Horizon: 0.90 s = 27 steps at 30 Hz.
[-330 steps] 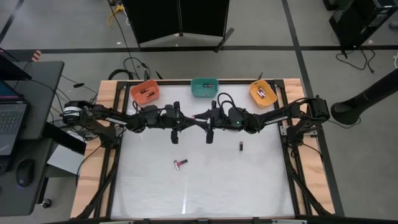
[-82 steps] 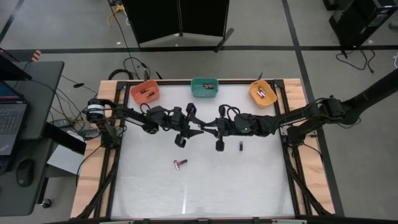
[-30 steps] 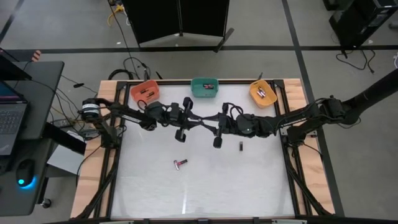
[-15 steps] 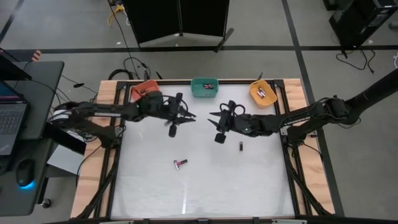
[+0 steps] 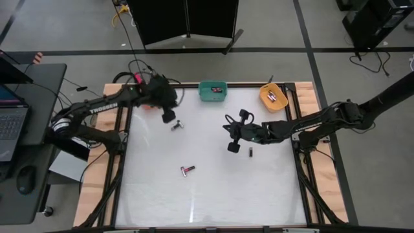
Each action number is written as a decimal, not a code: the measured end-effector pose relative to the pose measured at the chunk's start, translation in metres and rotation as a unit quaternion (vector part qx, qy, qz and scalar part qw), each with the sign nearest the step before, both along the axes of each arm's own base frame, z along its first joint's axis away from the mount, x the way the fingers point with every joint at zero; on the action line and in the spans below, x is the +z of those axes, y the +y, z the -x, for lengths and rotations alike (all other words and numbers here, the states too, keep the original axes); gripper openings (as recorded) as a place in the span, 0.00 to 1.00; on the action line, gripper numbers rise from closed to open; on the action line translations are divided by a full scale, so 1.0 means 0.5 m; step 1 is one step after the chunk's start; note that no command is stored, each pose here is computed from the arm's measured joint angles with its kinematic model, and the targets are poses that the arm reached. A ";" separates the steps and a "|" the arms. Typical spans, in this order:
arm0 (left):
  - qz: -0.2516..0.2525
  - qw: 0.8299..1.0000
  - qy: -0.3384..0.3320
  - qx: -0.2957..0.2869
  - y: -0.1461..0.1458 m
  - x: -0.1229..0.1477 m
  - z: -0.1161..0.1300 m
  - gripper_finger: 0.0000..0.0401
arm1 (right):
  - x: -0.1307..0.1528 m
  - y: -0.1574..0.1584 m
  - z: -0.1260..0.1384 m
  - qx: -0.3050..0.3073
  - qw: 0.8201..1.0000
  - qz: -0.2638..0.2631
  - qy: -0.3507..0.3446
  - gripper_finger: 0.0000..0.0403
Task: Sort batteries
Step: Put the brown battery into the orange bin
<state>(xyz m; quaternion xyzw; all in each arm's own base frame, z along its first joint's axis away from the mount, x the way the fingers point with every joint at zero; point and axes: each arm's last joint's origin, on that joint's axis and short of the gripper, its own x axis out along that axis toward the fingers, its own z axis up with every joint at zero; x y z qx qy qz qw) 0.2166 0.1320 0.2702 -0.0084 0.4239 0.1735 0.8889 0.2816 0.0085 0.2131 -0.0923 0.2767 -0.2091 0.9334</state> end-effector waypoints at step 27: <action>0.067 0.946 0.239 0.207 0.240 -0.180 0.114 0.14 | -0.017 0.001 0.007 0.002 1.000 -0.019 0.009 0.04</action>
